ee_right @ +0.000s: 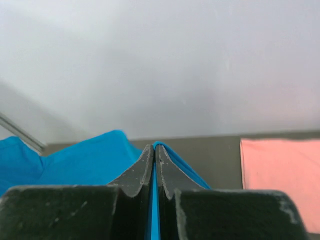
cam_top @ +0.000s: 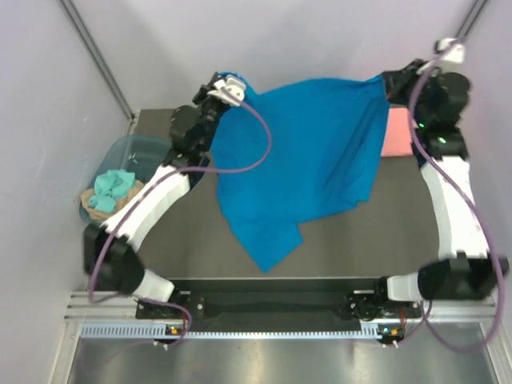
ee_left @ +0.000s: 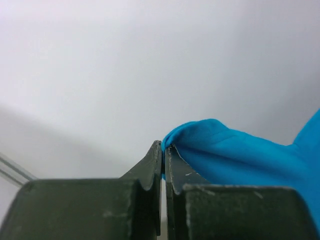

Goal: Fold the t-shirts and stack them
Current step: Flatten the tshirt out

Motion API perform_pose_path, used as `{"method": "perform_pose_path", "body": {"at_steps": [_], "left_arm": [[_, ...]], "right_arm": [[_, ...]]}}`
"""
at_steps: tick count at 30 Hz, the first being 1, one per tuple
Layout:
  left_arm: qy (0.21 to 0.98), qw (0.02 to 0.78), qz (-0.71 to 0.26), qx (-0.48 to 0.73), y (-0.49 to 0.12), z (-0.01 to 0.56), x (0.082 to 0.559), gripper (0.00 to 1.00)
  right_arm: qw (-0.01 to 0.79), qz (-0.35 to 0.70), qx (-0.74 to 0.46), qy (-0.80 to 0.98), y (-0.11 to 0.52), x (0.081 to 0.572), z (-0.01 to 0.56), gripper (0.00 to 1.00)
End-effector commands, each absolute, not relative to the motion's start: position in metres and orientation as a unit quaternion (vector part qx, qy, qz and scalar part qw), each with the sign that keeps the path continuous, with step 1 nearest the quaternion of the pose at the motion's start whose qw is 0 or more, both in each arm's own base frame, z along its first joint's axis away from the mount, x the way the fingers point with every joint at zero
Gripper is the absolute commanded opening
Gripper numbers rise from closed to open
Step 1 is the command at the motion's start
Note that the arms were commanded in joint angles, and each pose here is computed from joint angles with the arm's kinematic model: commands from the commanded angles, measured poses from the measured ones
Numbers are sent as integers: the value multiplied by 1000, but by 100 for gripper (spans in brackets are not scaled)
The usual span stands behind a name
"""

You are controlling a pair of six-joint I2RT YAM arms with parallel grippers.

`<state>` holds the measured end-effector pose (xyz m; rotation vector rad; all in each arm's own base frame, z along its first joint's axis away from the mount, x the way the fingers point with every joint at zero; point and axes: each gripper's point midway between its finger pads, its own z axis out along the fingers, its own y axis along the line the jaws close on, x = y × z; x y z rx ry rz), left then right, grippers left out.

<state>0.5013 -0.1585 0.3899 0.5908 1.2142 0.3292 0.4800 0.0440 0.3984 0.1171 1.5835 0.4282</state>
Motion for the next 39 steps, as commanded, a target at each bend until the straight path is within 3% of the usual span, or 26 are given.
{"method": "perform_pose_path", "body": {"at_steps": [1,8,15,21,25,29,32,35,37,39], "left_arm": [[468,848,119,217,-152,505,405,0],[433,873,116,194,-114,564,312,0],[350,910,83,206,-77,616,204,0],[328,914,94,218,-67,641,179,0],[334,895,173,237,-69,651,207,0],[375,856,236,266,-91,638,272,0],[419,822,253,290,-117,605,333,0],[477,779,235,333,-153,530,403,0],[489,728,297,377,-177,489,421,0],[526,727,250,365,-200,447,450,0]], "right_arm": [[723,176,40,667,42,379,488,0],[754,172,45,632,39,249,541,0],[781,202,30,590,49,122,556,0],[802,219,32,554,50,90,572,0],[810,205,45,548,43,114,580,0],[794,176,78,577,29,183,559,0],[757,160,93,626,25,259,508,0],[715,167,90,673,31,328,445,0],[699,176,86,688,34,376,407,0],[672,197,81,709,42,423,347,0]]}}
